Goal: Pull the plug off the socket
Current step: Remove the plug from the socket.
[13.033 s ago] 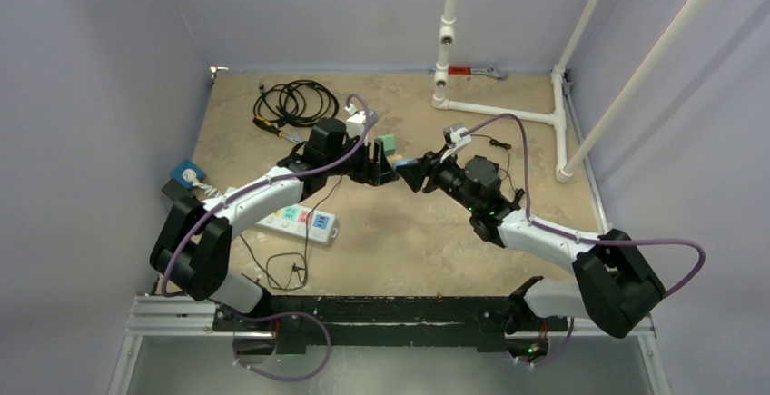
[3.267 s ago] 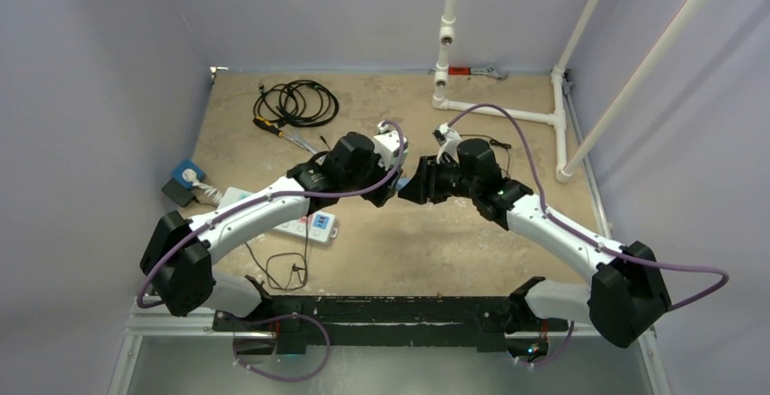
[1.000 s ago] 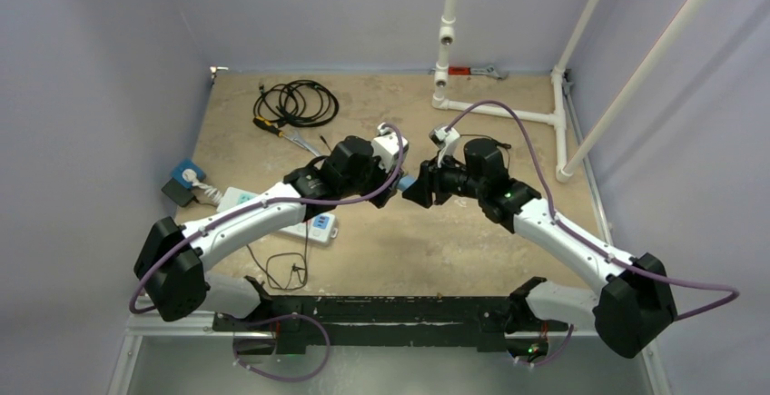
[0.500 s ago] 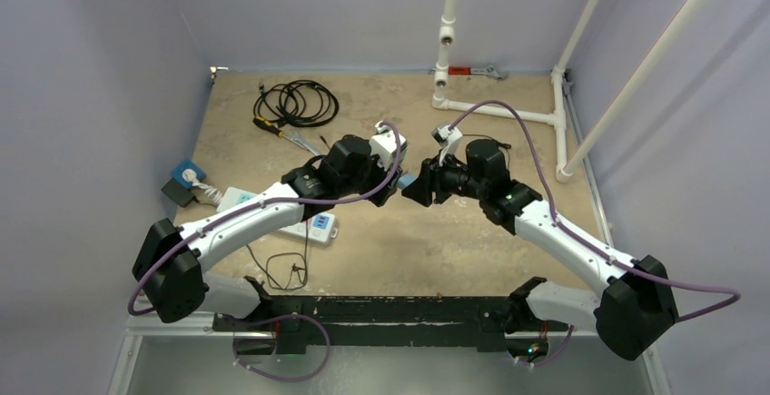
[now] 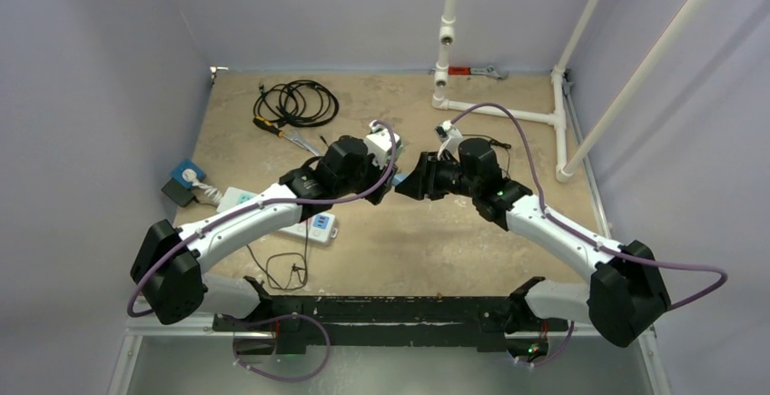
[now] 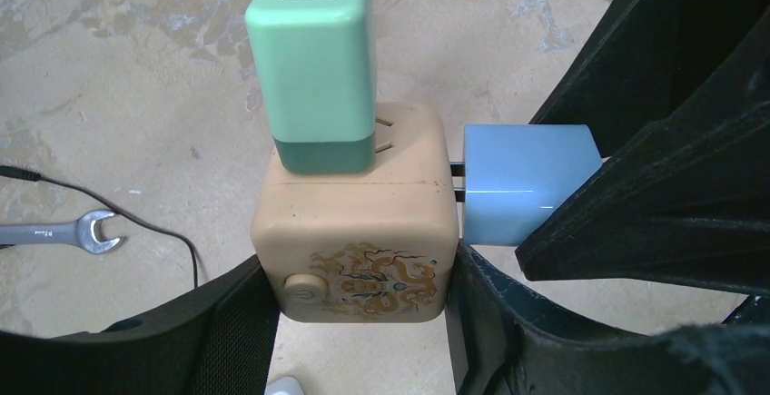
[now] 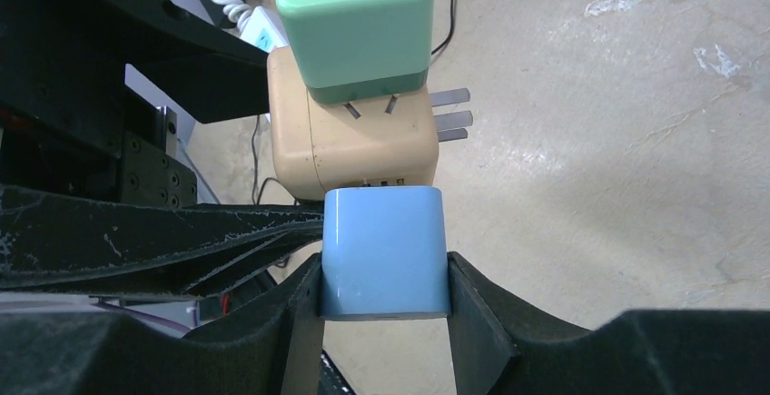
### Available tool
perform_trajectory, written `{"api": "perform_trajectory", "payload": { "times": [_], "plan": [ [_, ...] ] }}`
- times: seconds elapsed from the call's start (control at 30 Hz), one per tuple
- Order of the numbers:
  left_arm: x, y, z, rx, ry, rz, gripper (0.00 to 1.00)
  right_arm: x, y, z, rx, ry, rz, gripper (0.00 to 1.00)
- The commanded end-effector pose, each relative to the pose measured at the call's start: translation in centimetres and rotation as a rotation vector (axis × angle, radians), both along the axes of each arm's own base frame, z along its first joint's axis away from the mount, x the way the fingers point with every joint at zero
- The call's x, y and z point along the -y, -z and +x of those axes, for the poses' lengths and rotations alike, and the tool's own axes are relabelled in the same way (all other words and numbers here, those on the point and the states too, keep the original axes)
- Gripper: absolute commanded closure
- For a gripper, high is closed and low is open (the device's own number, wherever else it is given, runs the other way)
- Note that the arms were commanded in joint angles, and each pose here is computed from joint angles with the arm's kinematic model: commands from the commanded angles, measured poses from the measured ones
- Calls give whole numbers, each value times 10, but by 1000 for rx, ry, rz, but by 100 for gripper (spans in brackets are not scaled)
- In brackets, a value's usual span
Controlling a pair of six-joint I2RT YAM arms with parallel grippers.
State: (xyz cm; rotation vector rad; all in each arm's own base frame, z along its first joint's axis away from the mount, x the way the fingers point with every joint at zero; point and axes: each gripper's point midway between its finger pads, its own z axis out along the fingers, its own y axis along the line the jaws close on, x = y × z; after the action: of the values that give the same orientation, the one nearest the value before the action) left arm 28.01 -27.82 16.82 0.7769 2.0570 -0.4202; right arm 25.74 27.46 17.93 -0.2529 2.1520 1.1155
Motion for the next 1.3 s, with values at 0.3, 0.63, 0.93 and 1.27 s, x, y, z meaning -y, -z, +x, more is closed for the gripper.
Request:
{"api": "perform_trajectory", "payload": {
  "times": [0.3,0.63,0.93,1.27],
  "plan": [
    [-9,17,9,11,-69,76,100,-15,-64,14,168,-8,135,100],
    [-28,15,25,17,-139,90,100,-11,-87,-35,368,-266,125,100],
    [-30,14,28,14,-142,77,100,-5,-84,-42,397,-307,72,100],
    [-40,-7,37,2,-177,-48,100,43,-56,11,263,118,-120,100]
  ]
}}
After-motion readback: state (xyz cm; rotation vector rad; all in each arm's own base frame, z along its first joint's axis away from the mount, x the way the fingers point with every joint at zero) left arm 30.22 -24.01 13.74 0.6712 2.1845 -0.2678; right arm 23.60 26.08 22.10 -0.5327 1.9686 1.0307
